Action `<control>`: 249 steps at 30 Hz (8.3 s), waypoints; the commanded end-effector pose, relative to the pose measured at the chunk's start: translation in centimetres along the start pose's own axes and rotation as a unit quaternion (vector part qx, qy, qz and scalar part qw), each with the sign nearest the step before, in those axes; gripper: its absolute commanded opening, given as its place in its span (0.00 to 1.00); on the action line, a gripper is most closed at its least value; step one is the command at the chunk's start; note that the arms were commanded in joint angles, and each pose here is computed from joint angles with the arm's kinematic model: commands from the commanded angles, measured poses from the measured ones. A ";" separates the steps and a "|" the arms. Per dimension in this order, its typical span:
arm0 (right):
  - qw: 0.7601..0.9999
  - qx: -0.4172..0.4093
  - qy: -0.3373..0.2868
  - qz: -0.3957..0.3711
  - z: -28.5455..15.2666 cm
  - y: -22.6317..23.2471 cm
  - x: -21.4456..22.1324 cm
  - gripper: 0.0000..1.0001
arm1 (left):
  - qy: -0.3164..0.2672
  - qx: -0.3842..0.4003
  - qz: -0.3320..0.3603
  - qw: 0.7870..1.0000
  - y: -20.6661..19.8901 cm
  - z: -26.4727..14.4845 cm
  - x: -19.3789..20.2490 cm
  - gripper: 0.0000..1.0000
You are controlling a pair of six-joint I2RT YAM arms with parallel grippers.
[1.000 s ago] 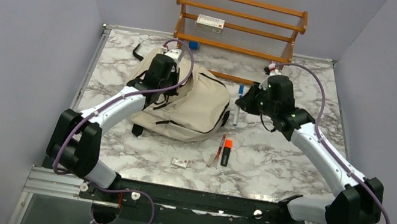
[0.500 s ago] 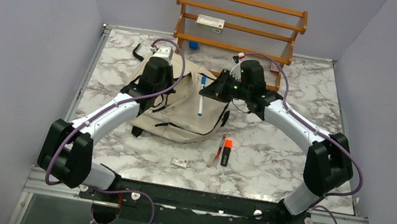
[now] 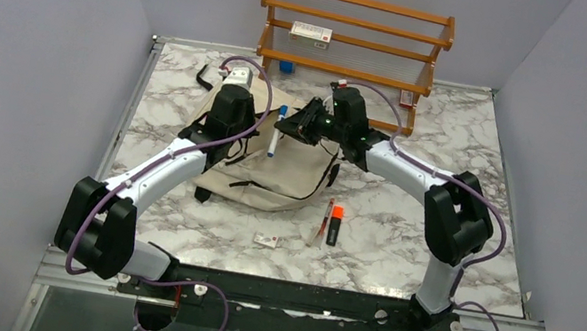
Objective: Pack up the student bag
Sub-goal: Place the stationery in the student bag, then pick up the stationery from the center of the board, then place the stationery in the student bag, then pick up the stationery from the center of the board.
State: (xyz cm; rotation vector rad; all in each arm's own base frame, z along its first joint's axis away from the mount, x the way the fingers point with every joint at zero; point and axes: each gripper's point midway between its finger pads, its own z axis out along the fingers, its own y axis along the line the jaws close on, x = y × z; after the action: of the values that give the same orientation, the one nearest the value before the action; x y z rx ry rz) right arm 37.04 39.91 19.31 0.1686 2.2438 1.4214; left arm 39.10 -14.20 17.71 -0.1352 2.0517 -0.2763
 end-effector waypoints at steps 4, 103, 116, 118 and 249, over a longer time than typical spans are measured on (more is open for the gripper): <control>0.993 0.053 -0.087 0.054 2.9 -1.1 -2.6 0.01 | -0.041 0.022 -0.003 0.999 -1.6 -1.0 -2.9 0.00; 0.860 0.468 0.122 -0.161 -16.7 -23.3 14.2 0.51 | -0.026 -0.035 0.031 0.999 0.1 0.5 -1.9 0.00; 0.863 0.462 -0.026 -0.202 -18.3 -18.3 7.6 0.23 | -0.031 -0.031 0.022 0.999 -0.3 0.4 -2.5 0.00; 0.872 0.434 -0.047 -0.224 -18.0 -15.8 6.0 0.22 | -0.029 -0.026 0.023 0.999 -0.5 0.3 -2.6 0.00; 0.874 0.433 0.180 -0.131 -13.2 -21.0 12.5 0.21 | -0.050 0.017 0.109 0.993 -2.5 -1.0 -0.2 0.00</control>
State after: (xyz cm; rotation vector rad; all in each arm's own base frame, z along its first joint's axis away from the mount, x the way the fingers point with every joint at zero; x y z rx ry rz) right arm 23.97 23.74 1.73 -0.1300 2.8842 0.2378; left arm 38.02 -16.34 16.45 0.1072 2.0189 -0.1526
